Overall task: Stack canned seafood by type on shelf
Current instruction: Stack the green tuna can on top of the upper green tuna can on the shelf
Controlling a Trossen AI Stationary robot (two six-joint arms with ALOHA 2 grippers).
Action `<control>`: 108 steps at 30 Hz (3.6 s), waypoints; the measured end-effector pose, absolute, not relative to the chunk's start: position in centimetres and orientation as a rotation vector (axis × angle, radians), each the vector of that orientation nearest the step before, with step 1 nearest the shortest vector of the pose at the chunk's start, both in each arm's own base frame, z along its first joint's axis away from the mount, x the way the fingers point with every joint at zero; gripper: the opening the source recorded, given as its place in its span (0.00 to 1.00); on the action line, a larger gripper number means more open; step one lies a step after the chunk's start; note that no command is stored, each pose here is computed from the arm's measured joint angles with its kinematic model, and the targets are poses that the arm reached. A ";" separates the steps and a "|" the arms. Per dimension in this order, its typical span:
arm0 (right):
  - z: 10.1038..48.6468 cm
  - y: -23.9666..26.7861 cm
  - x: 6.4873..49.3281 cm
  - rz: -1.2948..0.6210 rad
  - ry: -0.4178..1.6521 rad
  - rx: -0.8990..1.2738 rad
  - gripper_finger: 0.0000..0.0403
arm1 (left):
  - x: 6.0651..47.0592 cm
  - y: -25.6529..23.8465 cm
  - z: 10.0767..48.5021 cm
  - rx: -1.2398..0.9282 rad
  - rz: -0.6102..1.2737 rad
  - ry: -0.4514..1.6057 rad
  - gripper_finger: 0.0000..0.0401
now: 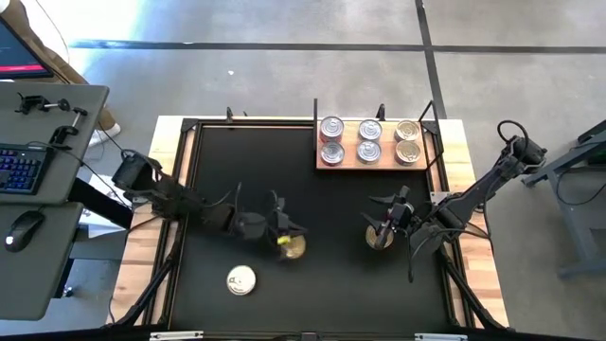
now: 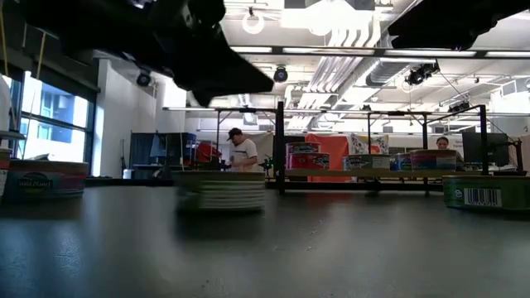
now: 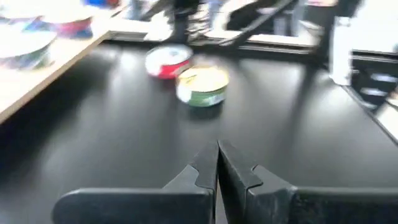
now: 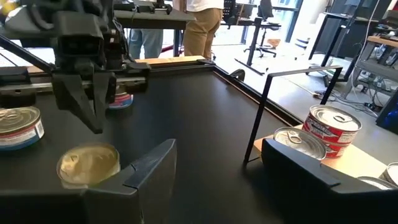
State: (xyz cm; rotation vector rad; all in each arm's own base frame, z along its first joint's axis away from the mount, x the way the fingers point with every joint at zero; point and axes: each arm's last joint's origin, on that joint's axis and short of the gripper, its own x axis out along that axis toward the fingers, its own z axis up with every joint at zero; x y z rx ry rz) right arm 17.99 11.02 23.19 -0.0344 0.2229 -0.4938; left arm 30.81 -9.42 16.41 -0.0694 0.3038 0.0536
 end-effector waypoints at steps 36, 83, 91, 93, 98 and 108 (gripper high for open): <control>16.9 12.3 24.4 -0.036 0.439 -0.298 0.57 | 31.4 -7.9 12.8 0.509 -0.258 0.607 0.01; 17.5 12.5 29.9 -0.263 0.979 -0.768 0.29 | 32.5 -4.6 15.3 0.148 0.106 0.706 0.03; 24.9 8.3 23.3 -0.458 0.976 -0.720 0.29 | 32.3 -5.8 14.9 0.127 0.085 0.720 0.03; 26.3 6.0 22.1 -0.505 0.966 -0.711 0.29 | 32.5 -6.2 15.1 0.122 0.078 0.684 0.03; 26.9 -0.1 20.6 -0.592 0.967 -0.683 0.29 | 32.9 -7.0 15.8 0.123 0.052 0.593 0.03; 22.3 -10.9 20.3 -0.629 0.888 -0.849 0.29 | 33.2 -7.5 16.4 0.133 0.031 0.524 0.03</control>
